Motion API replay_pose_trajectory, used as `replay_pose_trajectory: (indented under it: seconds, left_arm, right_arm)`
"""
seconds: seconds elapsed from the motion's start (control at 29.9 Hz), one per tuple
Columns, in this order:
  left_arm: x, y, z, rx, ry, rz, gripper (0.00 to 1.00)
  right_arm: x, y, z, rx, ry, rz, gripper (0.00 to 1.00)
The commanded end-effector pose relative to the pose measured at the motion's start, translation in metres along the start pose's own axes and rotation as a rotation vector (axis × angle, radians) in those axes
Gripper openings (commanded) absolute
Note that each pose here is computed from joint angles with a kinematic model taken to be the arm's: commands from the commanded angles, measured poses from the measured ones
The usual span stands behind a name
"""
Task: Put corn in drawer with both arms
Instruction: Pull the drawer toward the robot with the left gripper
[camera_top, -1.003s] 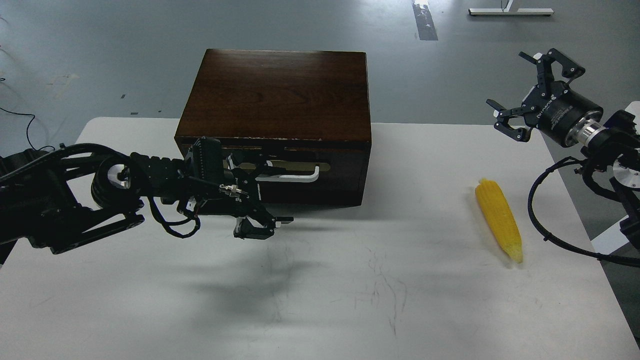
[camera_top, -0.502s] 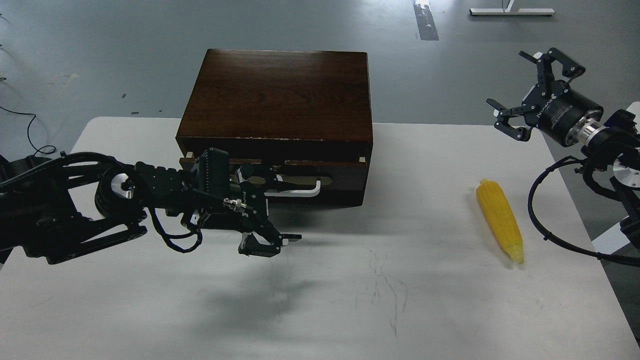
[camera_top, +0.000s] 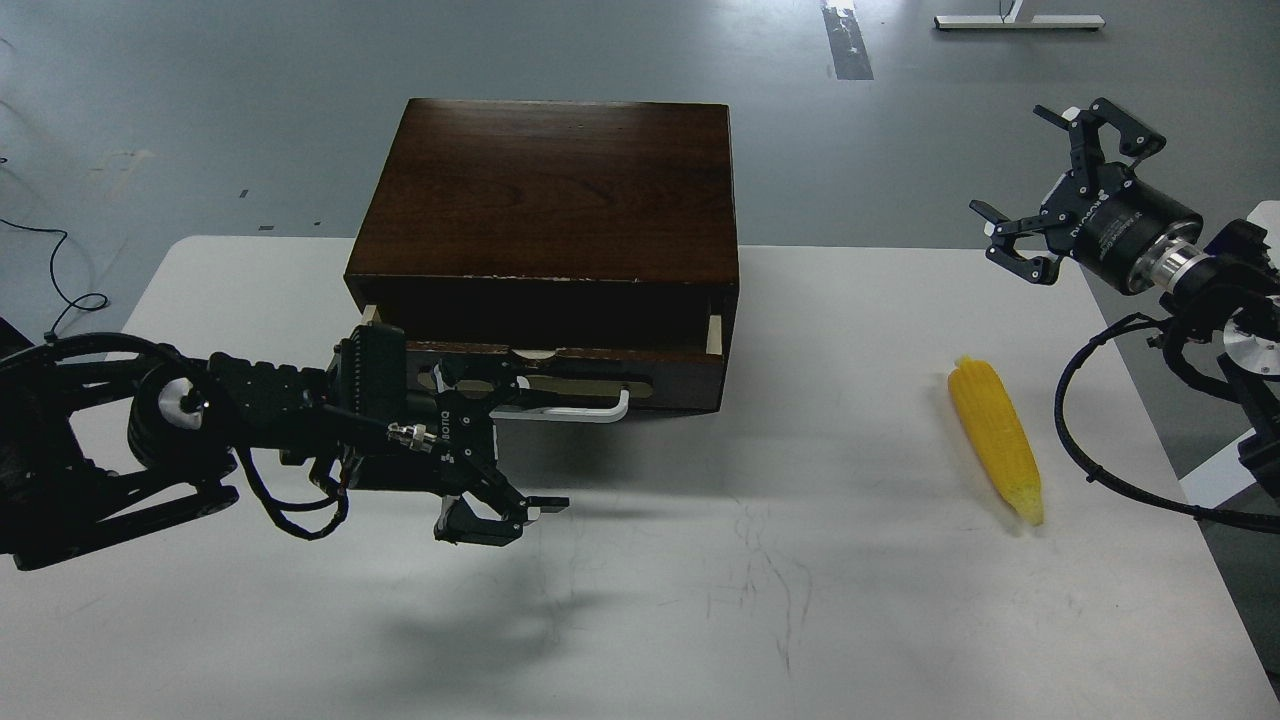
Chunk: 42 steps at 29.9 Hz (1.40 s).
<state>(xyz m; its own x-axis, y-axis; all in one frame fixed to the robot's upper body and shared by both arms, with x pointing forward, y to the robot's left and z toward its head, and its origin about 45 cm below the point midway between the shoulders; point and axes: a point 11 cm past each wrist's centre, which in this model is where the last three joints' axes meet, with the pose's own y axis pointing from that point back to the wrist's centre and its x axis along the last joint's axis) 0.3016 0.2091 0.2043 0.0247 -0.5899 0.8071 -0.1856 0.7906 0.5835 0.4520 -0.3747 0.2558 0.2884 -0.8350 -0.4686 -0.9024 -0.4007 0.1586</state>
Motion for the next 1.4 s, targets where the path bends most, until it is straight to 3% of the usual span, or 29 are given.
replay_pose_trajectory:
  seconds: [0.0,1.37]
  left_arm:
    - [-0.005,0.0,0.003,-0.001,0.016,-0.003,0.99]
    - [0.0,0.006,0.02,-0.036,0.032,-0.012,0.98]
  right_arm:
    - [-0.001,0.0,-0.001,0.0,0.001,-0.001,1.0]
    - [0.004,0.0,-0.002,0.001,-0.001,0.015,1.0]
